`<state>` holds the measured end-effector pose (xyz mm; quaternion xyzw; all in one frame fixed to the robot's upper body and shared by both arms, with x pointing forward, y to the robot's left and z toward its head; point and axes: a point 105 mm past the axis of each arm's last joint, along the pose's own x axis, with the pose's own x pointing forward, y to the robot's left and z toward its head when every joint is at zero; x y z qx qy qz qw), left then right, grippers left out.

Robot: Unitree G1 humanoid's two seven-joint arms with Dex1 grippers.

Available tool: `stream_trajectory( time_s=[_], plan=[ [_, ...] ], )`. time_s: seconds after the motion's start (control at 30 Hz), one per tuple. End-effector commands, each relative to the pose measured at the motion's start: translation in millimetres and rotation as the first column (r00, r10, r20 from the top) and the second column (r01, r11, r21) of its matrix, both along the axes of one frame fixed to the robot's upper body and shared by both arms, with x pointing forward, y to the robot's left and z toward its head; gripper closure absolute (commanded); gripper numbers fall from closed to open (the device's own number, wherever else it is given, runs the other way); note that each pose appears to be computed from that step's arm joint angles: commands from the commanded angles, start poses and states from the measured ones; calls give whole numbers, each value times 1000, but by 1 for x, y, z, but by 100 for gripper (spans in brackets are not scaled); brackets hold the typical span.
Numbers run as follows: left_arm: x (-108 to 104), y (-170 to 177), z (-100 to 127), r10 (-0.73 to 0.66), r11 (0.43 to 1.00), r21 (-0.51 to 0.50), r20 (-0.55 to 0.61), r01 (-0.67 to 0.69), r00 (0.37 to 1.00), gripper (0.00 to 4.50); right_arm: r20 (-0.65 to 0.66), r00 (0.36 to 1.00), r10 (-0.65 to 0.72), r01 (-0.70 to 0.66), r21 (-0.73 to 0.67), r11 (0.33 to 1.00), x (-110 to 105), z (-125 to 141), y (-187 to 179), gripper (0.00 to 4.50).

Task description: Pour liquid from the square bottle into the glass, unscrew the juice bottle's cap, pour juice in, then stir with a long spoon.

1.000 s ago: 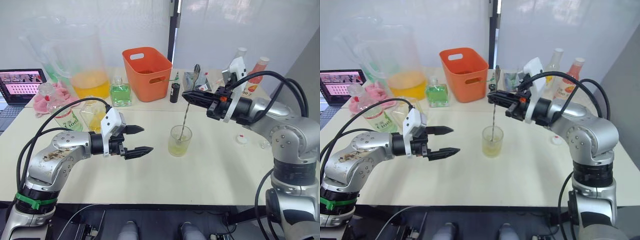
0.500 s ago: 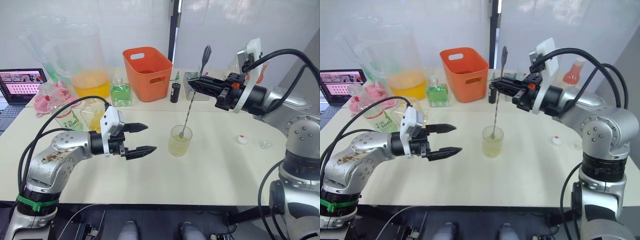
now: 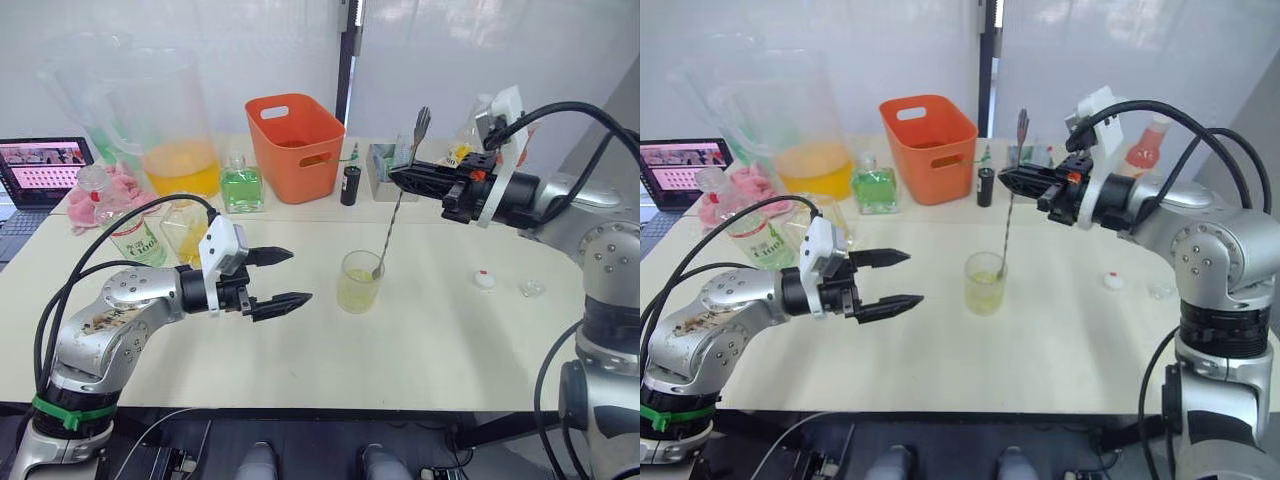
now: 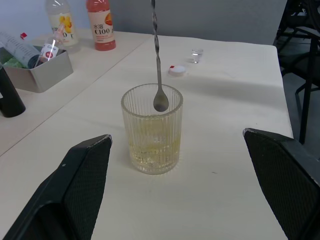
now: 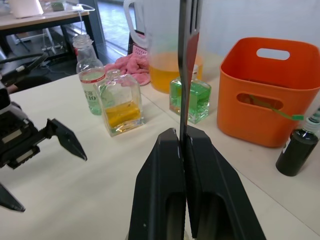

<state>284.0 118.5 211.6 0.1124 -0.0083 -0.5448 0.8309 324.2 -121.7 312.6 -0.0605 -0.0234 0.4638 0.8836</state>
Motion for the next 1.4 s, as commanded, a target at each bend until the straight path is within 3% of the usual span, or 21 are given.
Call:
stream_trajectory(
  time_s=[0.03, 0.23, 0.37, 0.5, 0.67, 0.73, 0.83, 0.93, 1.03, 1.13, 1.3, 1.4],
  plan=[
    [-5, 1, 8, 4, 1000, -9, 55, -3, 998, 3, 89, 996, 19, -18, -14, 1000, -6, 20, 0, 450],
    [-6, 2, 6, 14, 1000, -14, 55, -13, 998, 3, 99, 993, 69, -72, 26, 997, -12, 31, 5, 450],
    [-2, 7, 5, 57, 998, -7, 94, -56, 994, 3, 167, 985, -40, 31, 58, 998, -2, 63, -9, 450],
    [1, 10, 4, 74, 997, -4, 112, -74, 991, 3, 157, 980, -124, 120, 36, 992, 6, 88, -30, 450],
    [1, 11, 4, 67, 998, -2, 121, -67, 990, 3, 79, 979, -190, 195, -72, 978, 16, 97, -50, 450],
    [-1, 11, 7, 58, 998, -18, 130, -56, 990, 3, -12, 978, -208, 204, -151, 967, 20, 84, -58, 450],
    [-1, 14, 14, 78, 993, -96, 70, -71, 995, 3, -247, 915, -318, 266, -222, 938, 33, 55, -80, 450],
    [-7, 13, 17, 60, 992, -112, 68, -52, 996, 3, -310, 883, -353, 276, -268, 923, 41, 40, -87, 450],
    [-9, 12, 8, 80, 995, -71, 39, -77, 996, 3, -456, 814, -360, 243, -296, 924, 49, 4, -92, 450],
    [-11, 11, 3, 89, 995, -40, 52, -87, 995, 3, -501, 778, -379, 220, -348, 911, 58, -18, -94, 450],
    [-13, 10, 4, 107, 993, -54, 59, -104, 993, 3, -515, 782, -352, 94, -460, 883, 68, -58, -86, 450],
    [-15, 8, 3, 135, 990, -61, 72, -131, 988, 3, -567, 743, -356, 66, -467, 882, 73, -81, -79, 450]
  ],
)
